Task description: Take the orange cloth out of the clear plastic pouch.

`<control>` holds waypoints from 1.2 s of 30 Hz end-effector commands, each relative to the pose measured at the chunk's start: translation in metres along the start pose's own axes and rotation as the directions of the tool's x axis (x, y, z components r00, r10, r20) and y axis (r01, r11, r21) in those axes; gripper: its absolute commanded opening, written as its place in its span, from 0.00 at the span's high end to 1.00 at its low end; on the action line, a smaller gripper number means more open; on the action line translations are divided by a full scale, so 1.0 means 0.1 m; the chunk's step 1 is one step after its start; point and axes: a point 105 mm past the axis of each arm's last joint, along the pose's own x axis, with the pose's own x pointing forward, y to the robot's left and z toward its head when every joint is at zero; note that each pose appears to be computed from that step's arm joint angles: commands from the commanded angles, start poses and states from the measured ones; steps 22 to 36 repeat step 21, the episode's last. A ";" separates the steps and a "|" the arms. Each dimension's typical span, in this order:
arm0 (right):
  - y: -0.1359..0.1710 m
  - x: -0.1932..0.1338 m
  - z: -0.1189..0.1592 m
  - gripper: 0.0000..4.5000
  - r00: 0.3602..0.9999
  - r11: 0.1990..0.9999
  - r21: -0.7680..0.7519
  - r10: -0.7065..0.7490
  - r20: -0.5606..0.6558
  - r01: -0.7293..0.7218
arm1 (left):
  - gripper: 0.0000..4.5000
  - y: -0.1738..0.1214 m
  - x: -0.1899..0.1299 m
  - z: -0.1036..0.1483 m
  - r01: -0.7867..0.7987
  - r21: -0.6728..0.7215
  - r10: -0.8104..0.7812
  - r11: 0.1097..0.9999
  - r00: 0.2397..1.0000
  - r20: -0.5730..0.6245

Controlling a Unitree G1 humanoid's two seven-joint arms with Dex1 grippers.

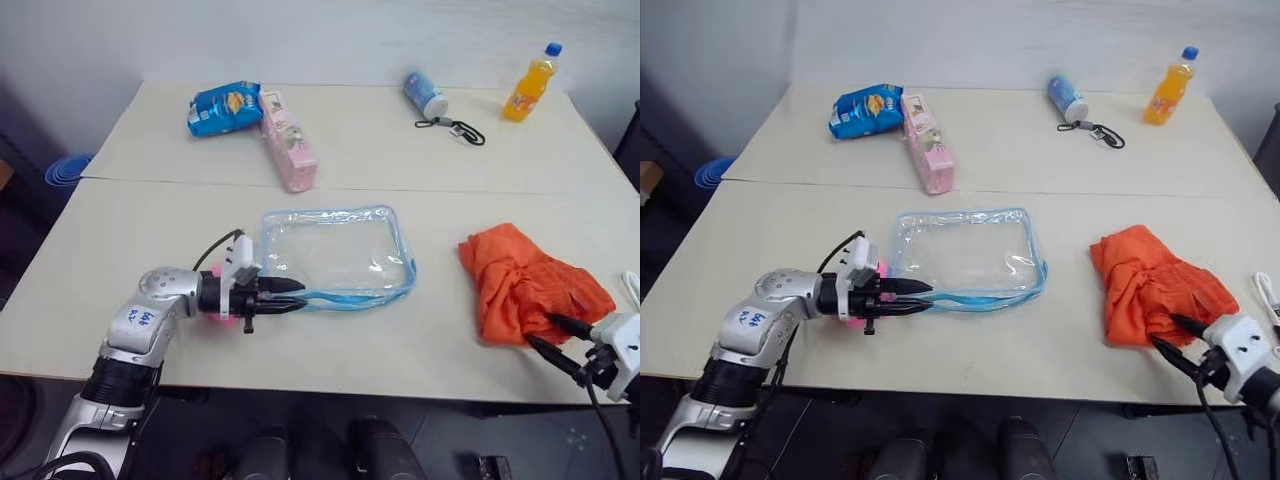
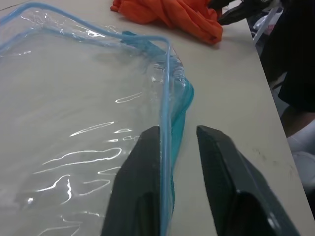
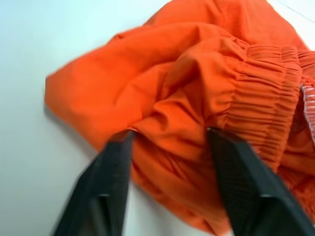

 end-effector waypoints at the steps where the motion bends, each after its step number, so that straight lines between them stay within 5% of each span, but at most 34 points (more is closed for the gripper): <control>1: -0.27 -0.27 0.06 0.18 0.999 0.996 -0.068 -0.051 -0.003 0.051 | 0.43 0.02 -0.19 0.12 -0.017 0.091 0.013 0.996 0.999 0.046; 3: -0.31 -0.36 0.11 0.03 0.999 0.995 -0.095 -0.034 0.019 0.036 | 0.30 0.03 -0.31 0.17 -0.029 0.154 0.019 0.988 0.998 0.066; 5: -0.32 -0.47 0.19 0.00 0.999 0.993 -0.120 -0.004 0.051 0.010 | 0.16 0.00 -0.46 0.21 -0.024 0.216 0.008 0.976 0.997 0.075; 11: -0.06 -0.51 0.67 0.00 0.972 0.985 -0.103 0.154 0.179 -0.137 | 0.16 -0.03 -1.06 -0.06 -0.174 0.291 0.197 0.941 0.979 -0.051; 15: 0.73 -0.16 0.80 0.00 0.878 0.907 -0.131 0.419 0.231 -0.399 | 0.16 -0.24 -1.30 -0.35 -0.249 0.269 0.282 0.930 0.955 -0.092; 18: 0.95 0.03 0.69 0.00 0.859 0.898 -0.111 0.440 0.263 -0.426 | 0.16 -0.34 -1.33 -0.55 -0.278 0.289 0.327 0.916 0.936 -0.134; 36: 0.94 0.15 0.53 0.00 0.882 0.922 -0.107 0.386 0.271 -0.371 | 0.16 -0.36 -1.29 -0.54 -0.327 0.275 0.366 0.904 0.925 -0.104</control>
